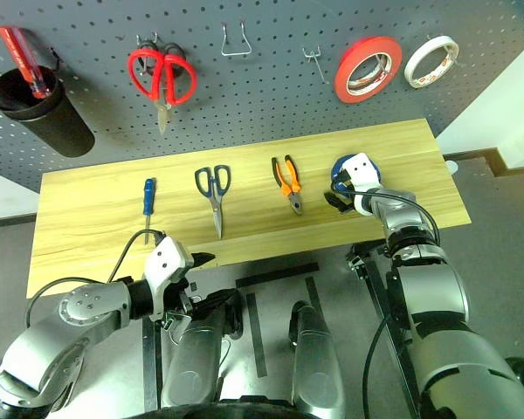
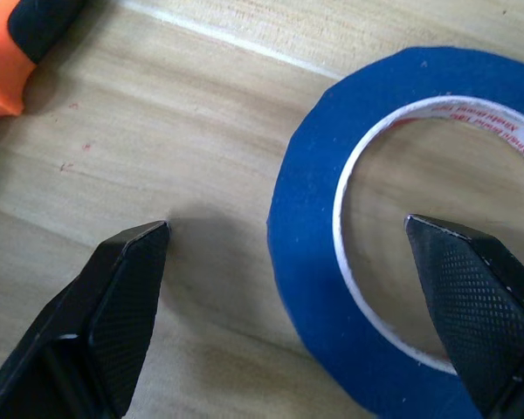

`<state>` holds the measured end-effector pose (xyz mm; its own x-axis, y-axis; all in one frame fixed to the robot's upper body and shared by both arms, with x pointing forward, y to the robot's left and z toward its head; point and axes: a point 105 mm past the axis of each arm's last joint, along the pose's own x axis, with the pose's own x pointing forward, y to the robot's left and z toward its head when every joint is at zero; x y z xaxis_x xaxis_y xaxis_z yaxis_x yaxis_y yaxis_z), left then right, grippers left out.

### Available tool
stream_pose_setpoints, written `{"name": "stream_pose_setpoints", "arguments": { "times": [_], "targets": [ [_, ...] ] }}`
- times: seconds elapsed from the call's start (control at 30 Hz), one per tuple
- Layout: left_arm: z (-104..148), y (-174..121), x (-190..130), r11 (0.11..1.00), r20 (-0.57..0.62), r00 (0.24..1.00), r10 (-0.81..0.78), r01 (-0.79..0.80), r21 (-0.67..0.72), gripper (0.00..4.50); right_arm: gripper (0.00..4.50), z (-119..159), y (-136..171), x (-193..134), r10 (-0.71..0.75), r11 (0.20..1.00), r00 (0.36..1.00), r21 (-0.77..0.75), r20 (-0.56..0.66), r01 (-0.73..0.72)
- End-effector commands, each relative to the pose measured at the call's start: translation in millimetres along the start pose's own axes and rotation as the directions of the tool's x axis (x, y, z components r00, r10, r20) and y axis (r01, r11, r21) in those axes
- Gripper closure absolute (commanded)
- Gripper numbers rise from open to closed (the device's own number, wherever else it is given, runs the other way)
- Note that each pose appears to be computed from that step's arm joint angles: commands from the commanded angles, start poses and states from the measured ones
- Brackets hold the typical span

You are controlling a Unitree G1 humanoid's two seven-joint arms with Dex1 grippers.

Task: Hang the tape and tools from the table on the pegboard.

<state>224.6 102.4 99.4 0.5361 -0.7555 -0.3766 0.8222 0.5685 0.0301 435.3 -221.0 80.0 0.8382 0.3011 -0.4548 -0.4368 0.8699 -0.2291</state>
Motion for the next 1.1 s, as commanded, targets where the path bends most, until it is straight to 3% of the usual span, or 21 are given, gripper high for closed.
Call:
{"name": "stream_pose_setpoints", "arguments": {
  "times": [0.03, 0.33, 0.43, 0.77, 1.0, 1.1],
  "targets": [
    [9.0, -2.9, -4.2, 1.000, 0.023, 1.000, 0.001, -0.001, 0.025, 0.04, 0.00, -32.6, 7.2, -0.3, 0.030, 0.998, 0.993, 0.054, -0.112, -0.024],
    [12.3, -1.7, -5.5, 1.000, 0.028, 1.000, 0.011, -0.012, 0.029, 0.04, 0.00, -26.5, 8.6, 1.2, 0.031, 0.998, 0.997, 0.055, -0.076, -0.027],
    [9.9, -0.2, -7.0, 0.999, 0.015, 1.000, 0.019, -0.020, 0.027, 0.00, 0.59, -26.3, 7.0, 1.2, 0.016, 0.999, 0.997, 0.044, -0.074, -0.013],
    [11.7, 9.4, -8.1, 0.999, 0.015, 0.999, 0.035, -0.036, 0.035, 0.00, 3.79, -2.5, -10.3, -3.2, -0.072, 0.994, 0.996, 0.083, 0.051, 0.067],
    [15.5, 13.6, -5.5, 0.999, 0.029, 0.999, 0.031, -0.033, 0.042, 0.00, 3.80, -1.1, -9.2, -6.4, -0.042, 0.997, 0.996, 0.066, 0.083, 0.037],
    [13.9, 14.2, -3.4, 0.999, 0.023, 1.000, 0.014, -0.015, 0.052, 0.00, 3.80, 5.3, -0.8, -8.0, 0.009, 0.997, 0.988, 0.075, 0.157, -0.021]
  ]
}}
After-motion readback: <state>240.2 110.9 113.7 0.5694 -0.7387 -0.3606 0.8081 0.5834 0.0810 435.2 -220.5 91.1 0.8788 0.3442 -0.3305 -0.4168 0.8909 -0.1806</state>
